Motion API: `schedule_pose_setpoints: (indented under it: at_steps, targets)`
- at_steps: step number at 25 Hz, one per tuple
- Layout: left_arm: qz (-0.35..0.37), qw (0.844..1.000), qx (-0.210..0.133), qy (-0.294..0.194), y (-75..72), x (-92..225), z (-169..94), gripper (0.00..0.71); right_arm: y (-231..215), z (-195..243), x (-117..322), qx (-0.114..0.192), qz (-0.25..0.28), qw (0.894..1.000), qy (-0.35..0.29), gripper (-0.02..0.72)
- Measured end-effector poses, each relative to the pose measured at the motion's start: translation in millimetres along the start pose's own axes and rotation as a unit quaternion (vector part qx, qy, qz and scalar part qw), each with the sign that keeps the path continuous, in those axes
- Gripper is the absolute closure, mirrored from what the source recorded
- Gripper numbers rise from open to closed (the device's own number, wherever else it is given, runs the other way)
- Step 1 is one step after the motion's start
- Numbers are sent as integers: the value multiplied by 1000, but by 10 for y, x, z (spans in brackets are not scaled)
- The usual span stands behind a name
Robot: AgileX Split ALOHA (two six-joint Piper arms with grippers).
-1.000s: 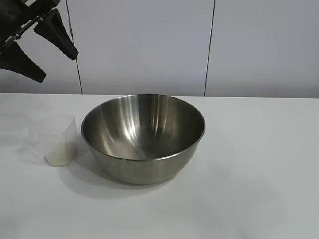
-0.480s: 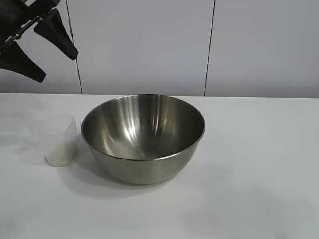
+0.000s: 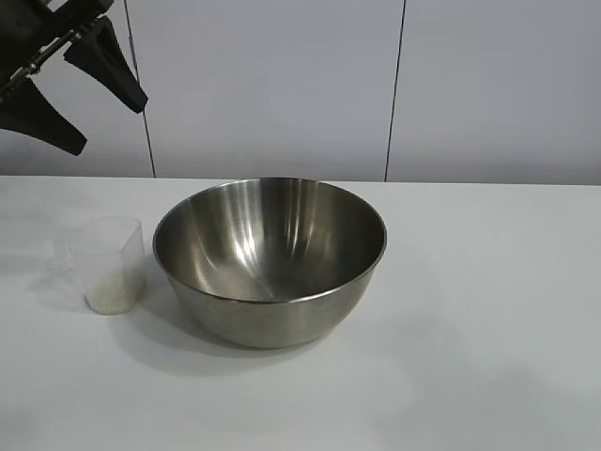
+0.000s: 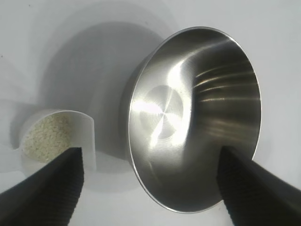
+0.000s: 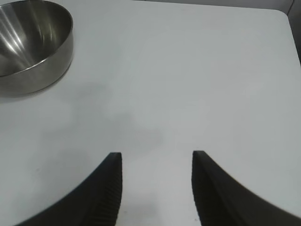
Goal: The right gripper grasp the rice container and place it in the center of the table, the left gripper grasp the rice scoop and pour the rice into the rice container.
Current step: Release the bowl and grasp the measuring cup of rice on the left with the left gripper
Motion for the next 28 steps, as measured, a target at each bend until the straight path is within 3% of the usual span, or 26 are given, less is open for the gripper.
schedule_pose_setpoints:
  at_steps: [13,16,20,24,28]
  targets:
    - [1,1000,-2,-8,9,-29,0,144,-1,0,1,0,0,1000,0,390]
    - [34,999,-25,-22,30,-73,-88,144,-1,0,1,0,0,1000,0,390]
    - [125,985,-86,-86,-71,-228,-546,144,-1,0,1,0,0,1000,0,390]
    - [207,955,-124,-171,-427,-188,-1175,144,-1,0,1,0,0,1000,0,390]
    - [251,919,-164,-256,-720,137,-1690,144,-1,0,1,0,0,1000,0,390]
Point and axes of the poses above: a point on each arm's last joint axis where the gripper is mounted, z pointing out along that axis toward the gripper, y along the wrist's bending axis when the last joint is at zero, x = y × z, the point moved 9 cm from there along z, pointing out along that axis toward the gripper, and after that the axes turned 11 degrees about z, right-handed, at the moved point
